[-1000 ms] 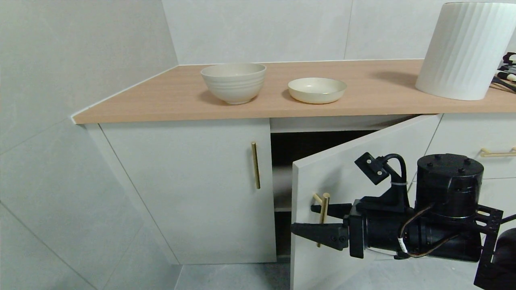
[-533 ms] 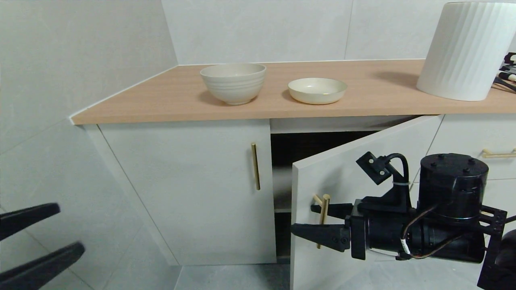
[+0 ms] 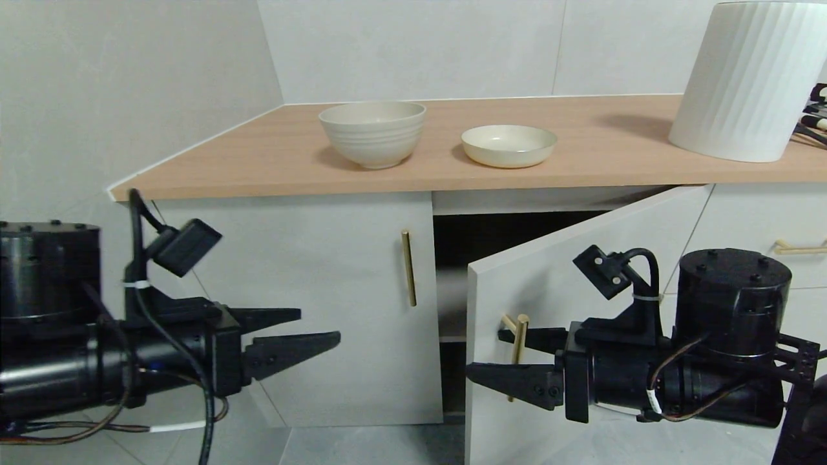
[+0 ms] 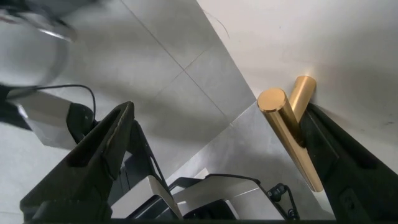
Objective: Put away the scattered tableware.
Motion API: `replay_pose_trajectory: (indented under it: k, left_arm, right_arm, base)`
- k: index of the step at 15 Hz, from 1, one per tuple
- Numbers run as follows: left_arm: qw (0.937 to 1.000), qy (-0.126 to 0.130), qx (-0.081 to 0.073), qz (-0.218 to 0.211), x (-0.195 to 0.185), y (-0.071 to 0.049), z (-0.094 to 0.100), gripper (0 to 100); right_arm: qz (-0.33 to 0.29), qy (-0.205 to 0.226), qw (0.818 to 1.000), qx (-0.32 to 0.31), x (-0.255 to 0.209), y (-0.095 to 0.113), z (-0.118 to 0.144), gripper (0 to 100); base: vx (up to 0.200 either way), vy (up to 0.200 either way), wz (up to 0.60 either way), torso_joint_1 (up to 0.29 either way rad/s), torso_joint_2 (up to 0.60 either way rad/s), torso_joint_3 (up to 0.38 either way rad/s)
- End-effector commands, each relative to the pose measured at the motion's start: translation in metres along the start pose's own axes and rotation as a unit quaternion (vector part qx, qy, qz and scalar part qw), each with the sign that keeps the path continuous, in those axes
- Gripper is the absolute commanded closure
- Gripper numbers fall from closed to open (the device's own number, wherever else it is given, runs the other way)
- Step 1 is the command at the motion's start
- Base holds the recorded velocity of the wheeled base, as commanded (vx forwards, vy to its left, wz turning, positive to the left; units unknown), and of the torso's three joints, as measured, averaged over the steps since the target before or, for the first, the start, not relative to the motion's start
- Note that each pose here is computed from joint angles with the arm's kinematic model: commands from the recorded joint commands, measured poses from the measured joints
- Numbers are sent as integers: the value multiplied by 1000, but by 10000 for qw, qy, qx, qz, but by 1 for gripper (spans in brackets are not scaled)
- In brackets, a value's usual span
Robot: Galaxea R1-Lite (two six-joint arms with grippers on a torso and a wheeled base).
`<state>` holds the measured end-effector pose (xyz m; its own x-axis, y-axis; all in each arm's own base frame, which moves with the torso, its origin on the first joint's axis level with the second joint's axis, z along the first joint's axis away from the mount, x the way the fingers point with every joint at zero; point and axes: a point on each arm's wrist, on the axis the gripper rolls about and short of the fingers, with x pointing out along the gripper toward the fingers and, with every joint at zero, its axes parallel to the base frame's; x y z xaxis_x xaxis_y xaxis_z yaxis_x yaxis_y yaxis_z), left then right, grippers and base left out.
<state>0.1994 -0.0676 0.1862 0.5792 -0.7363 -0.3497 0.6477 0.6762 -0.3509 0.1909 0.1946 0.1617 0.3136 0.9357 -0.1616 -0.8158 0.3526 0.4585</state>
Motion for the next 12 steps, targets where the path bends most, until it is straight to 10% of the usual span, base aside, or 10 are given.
replay_pose_trajectory:
  k: [1,4,5,12]
  left_arm:
    - [9976,588,-344,-123,32,11,-19,0]
    - [9960,634,-610,-172,42,12,-23,0]
    - [9960,634,-610,-172,42,12,-23,100]
    - [9969,499,-332,-507,59,2,-19,100]
  right_arm:
    - [1,64,10000,27,1,0,-2,0]
    - [-3,92,9999,48,3,-1,-4,0]
    - [-8,105,9999,55,3,-1,-4,0]
    - [-15,140,9999,56,2,-2,-7,0]
  base:
    - [0,0,0,0,0,0]
    - [0,0,0,0,0,0]
    - [0,0,0,0,0,0]
    - [0,0,0,0,0,0]
